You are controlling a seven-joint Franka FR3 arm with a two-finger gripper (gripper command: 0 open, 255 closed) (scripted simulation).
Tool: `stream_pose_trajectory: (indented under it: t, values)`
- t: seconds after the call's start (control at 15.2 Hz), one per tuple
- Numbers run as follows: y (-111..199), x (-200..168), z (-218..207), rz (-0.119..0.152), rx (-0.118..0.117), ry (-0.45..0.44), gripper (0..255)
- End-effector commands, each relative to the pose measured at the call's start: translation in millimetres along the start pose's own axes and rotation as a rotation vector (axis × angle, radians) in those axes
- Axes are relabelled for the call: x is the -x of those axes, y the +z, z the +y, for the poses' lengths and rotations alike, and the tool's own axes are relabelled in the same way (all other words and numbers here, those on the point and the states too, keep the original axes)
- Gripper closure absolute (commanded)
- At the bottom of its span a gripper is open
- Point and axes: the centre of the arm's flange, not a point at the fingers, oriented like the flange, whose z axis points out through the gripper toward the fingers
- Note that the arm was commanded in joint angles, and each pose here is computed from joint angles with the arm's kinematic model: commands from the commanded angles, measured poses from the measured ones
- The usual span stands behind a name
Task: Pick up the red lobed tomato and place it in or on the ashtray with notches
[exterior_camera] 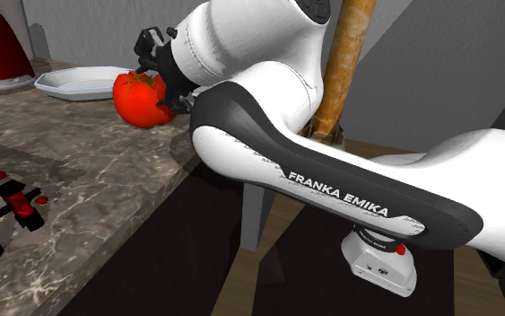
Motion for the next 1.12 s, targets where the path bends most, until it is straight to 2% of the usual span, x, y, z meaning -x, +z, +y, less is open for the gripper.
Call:
stream_pose_trajectory:
  t: [0.0,0.53,1.06]
  values:
    - [0,0,0,0.0,0.0,0.0,255]
    - [0,0,0,0.0,0.0,0.0,255]
    - [-20,-8,-37,0.0,0.0,0.0,255]
